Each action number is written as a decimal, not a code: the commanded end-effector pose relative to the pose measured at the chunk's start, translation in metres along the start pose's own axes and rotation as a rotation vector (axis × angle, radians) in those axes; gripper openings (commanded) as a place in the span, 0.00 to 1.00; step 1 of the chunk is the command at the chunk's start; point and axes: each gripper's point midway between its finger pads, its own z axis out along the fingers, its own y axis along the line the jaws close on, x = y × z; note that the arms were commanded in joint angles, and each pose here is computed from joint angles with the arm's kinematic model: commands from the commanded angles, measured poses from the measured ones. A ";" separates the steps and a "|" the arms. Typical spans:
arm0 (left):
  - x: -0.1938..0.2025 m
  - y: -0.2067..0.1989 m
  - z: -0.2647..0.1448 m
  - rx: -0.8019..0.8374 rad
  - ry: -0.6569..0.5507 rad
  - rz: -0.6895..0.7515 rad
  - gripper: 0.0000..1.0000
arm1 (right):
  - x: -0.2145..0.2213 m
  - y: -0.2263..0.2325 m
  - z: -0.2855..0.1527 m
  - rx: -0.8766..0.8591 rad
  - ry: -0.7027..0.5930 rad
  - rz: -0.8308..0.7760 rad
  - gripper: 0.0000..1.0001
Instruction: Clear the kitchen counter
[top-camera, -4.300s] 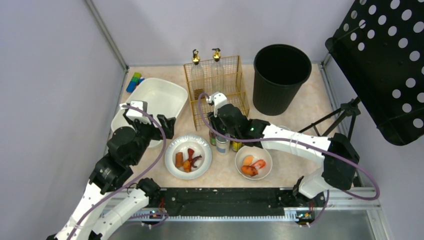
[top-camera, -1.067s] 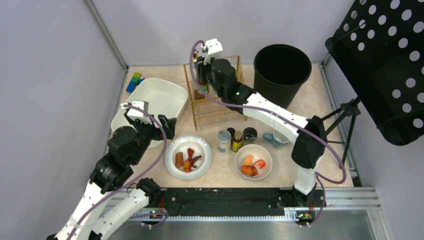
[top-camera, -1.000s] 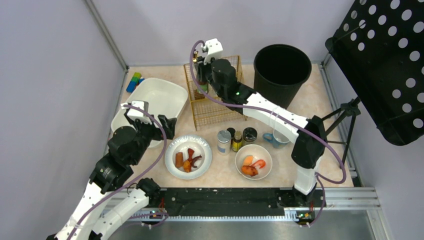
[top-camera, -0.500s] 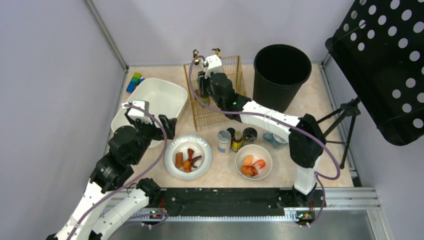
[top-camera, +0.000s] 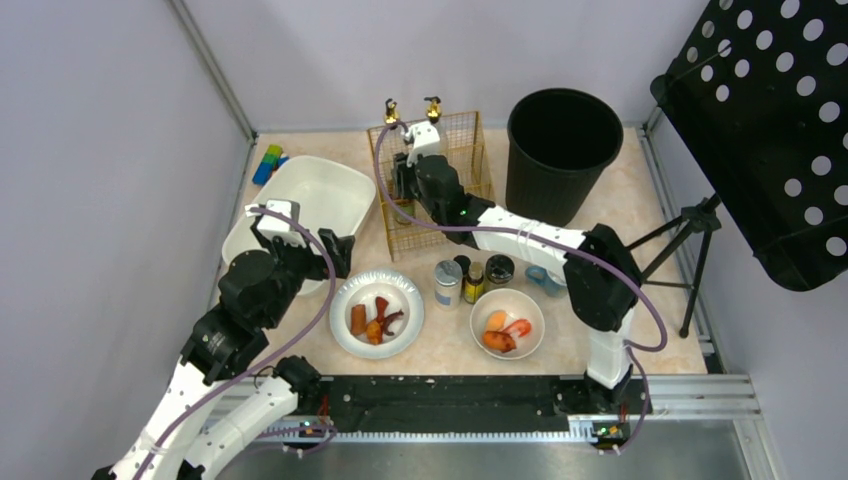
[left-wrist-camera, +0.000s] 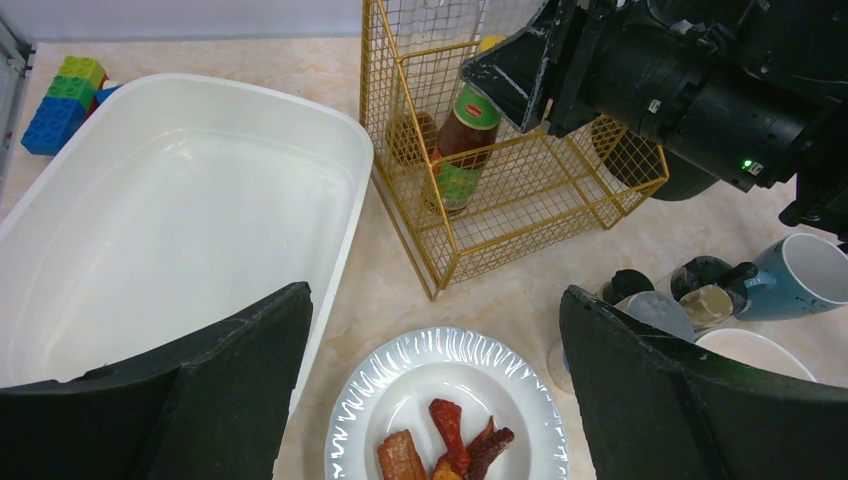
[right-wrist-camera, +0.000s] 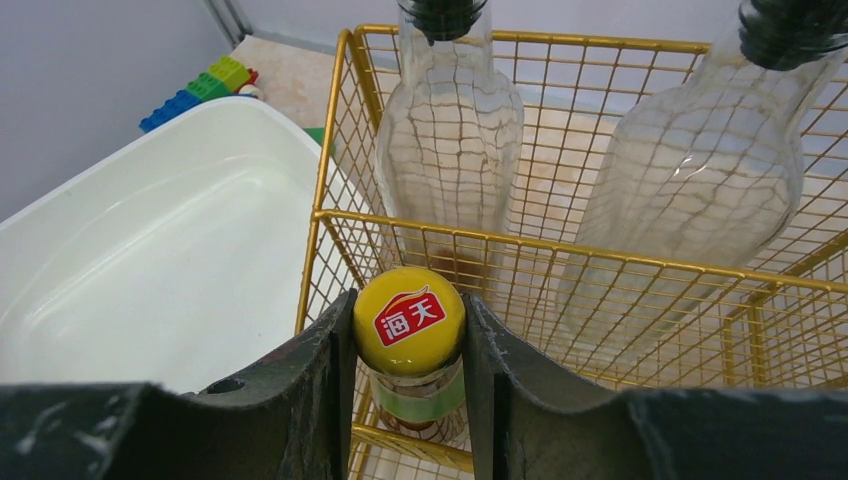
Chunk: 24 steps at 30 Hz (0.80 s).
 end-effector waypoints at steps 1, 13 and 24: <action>-0.007 -0.002 0.001 0.007 -0.024 -0.002 0.98 | -0.053 0.011 0.001 -0.041 -0.169 0.089 0.00; -0.008 -0.001 0.001 0.005 -0.026 -0.004 0.98 | -0.027 0.017 0.002 -0.042 -0.113 0.052 0.22; -0.007 -0.001 0.001 0.001 -0.024 -0.003 0.98 | -0.034 0.030 -0.009 -0.027 -0.130 -0.016 0.58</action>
